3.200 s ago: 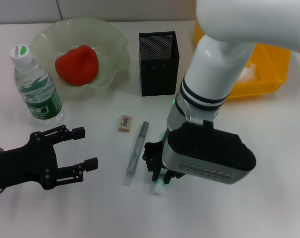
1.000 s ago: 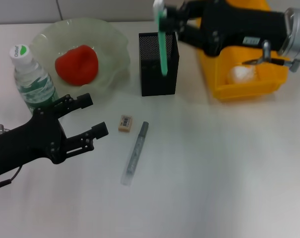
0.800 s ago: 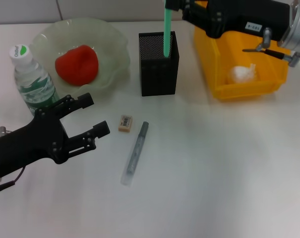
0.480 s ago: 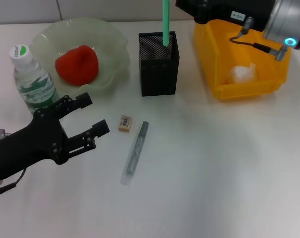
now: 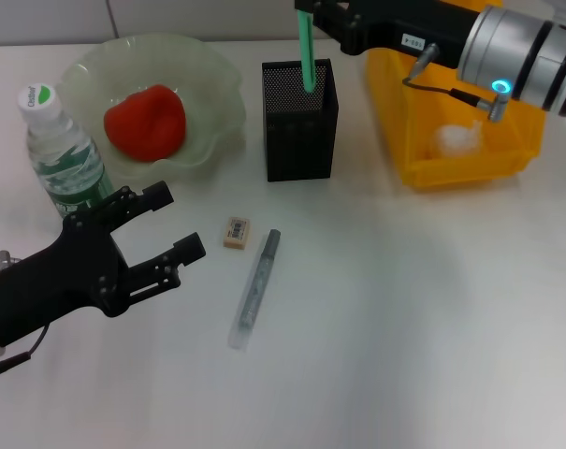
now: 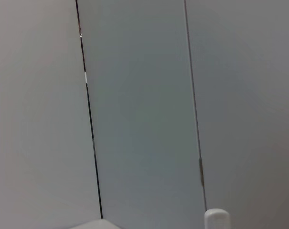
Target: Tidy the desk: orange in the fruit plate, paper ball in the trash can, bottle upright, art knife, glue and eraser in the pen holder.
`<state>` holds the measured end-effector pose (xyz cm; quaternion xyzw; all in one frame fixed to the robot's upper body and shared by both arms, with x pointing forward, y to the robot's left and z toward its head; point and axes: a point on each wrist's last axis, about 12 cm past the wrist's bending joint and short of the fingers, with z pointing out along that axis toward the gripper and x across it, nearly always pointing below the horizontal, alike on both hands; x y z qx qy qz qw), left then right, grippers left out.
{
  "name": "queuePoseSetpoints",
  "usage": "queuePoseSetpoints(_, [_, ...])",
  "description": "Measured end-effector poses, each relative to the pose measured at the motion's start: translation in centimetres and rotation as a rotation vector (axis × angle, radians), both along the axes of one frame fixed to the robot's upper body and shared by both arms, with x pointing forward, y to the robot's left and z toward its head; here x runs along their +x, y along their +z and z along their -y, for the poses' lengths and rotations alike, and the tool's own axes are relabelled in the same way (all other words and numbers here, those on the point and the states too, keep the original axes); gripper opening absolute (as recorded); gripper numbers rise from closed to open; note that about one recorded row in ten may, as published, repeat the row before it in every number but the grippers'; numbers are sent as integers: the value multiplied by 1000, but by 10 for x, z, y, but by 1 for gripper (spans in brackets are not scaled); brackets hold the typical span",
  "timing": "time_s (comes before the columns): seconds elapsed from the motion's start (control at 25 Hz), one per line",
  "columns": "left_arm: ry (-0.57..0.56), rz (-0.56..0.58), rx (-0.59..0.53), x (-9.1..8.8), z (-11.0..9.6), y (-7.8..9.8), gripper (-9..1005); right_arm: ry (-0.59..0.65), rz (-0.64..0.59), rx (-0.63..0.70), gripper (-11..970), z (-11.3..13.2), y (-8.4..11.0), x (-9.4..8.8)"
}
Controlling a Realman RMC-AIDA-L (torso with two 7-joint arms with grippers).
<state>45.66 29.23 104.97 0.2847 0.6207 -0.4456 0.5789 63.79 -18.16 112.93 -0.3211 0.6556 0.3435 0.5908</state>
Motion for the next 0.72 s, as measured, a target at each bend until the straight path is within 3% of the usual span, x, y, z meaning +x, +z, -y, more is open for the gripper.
queuePoseSetpoints(0.6, [0, -6, 7, -3, -3, -1, 812, -11, -15, -35, 302, -2, -8, -1])
queuePoseSetpoints(0.72, [0, -4, 10, -3, -4, -1, 812, -22, -13, -20, 417, -1, -7, 0])
